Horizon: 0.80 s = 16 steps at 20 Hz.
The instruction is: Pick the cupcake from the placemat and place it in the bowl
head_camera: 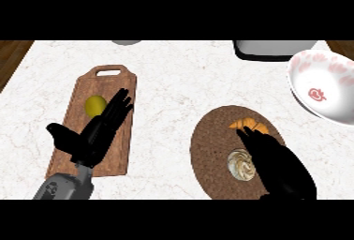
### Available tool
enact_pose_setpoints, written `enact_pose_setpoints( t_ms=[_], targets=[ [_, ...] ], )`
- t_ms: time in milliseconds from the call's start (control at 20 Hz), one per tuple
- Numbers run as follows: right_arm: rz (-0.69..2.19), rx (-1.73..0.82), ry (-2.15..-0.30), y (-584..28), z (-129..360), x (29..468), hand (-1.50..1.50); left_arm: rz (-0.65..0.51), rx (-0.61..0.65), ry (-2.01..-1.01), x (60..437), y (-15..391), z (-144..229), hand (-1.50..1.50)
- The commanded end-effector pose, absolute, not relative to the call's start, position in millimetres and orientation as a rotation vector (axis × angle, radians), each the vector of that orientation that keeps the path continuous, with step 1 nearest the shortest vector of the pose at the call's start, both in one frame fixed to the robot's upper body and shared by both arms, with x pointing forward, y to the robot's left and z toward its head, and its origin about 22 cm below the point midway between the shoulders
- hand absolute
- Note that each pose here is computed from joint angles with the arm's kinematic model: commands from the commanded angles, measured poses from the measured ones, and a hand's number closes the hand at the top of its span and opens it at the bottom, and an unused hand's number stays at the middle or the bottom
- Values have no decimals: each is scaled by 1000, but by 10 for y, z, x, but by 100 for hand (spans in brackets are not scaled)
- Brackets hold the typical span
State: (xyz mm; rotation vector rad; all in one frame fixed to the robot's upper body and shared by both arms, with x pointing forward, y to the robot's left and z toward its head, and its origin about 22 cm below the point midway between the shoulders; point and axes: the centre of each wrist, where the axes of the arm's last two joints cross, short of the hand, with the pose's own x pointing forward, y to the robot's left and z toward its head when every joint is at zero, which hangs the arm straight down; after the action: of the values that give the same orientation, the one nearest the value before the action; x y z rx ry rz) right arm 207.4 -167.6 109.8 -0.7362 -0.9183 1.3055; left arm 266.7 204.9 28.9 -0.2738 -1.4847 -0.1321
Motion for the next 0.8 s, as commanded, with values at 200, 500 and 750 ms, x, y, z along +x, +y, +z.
enact_pose_setpoints(
  t_ms=[200, 500, 750],
  targets=[
    [1345, -766, -868, -1661, 963, 2048, -150, -132, -265, -1474, 2638, 2266, 292, 0],
    [1347, -773, -863, -1534, 730, 1983, -150, -129, -255, -1468, 2639, 2020, 304, 0],
    [1309, -794, -879, -1609, 570, 2224, -150, -138, -285, -1474, 2527, 2009, 184, 0]
  ],
)
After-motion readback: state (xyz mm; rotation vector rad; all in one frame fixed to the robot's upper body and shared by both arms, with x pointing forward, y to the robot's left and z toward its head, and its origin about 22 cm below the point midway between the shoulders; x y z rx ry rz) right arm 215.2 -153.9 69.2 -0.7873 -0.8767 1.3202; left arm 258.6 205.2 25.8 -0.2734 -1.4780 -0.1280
